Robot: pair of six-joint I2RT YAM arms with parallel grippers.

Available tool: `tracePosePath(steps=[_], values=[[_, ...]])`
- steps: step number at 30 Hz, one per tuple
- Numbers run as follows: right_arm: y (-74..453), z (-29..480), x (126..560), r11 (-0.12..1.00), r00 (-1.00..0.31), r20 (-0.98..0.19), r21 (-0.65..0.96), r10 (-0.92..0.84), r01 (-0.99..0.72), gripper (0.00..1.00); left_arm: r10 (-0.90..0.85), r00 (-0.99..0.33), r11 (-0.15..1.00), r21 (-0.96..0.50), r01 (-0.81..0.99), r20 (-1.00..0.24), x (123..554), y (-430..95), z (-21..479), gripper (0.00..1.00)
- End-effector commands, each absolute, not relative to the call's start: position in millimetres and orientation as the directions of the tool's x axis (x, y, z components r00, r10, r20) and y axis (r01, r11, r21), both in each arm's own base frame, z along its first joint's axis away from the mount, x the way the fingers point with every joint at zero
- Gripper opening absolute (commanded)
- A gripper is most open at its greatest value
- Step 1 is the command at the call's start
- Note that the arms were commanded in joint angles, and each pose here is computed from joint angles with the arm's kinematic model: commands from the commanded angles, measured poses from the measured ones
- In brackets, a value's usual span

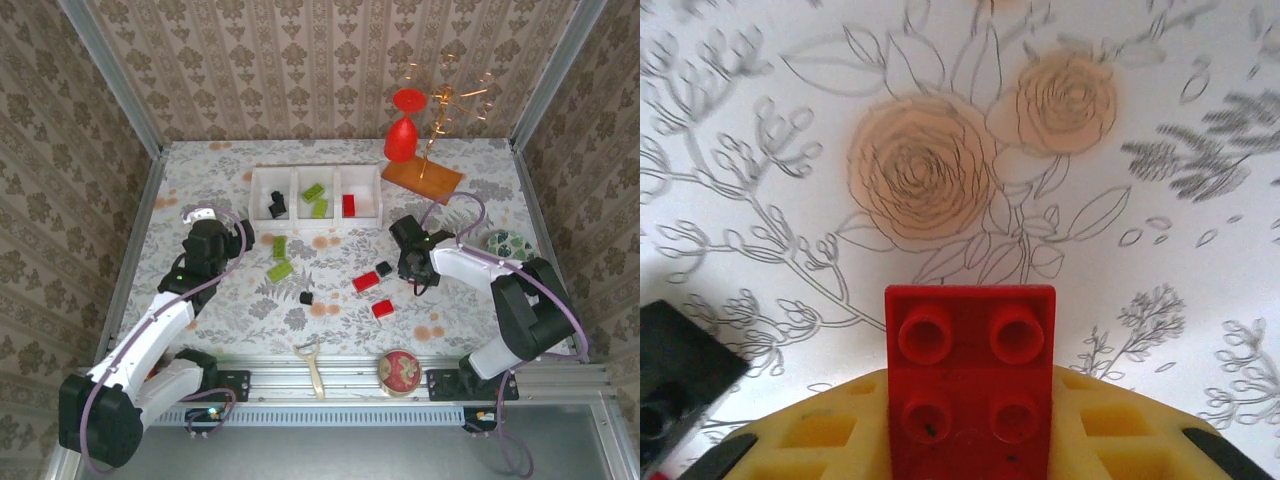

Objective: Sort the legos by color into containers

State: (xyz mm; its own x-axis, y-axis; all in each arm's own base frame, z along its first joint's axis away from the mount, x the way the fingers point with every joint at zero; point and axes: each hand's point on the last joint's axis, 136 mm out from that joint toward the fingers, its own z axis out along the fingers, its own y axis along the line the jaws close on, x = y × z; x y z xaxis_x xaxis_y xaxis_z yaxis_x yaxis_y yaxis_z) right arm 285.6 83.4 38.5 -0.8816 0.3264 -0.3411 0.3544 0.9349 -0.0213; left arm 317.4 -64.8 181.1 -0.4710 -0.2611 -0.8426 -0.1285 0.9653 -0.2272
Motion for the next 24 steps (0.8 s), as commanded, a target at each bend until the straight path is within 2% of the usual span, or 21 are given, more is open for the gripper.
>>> tracePosePath(steps=[1,11,24], values=[[80,68,293,0.944,-0.872,-0.415,-0.082,0.259,0.319,0.33,-0.287,-0.473,0.957,-0.237,-0.164,-0.833,317,-59,174,1.00],[134,113,339,0.986,-0.841,-0.528,-0.034,0.118,0.160,0.33,-0.298,-0.482,0.955,-0.248,-0.165,-0.824,317,-59,171,1.00],[191,139,404,0.999,-0.812,-0.583,0.011,0.040,0.041,0.33,-0.308,-0.501,0.951,-0.263,-0.160,-0.809,318,-61,167,1.00]])
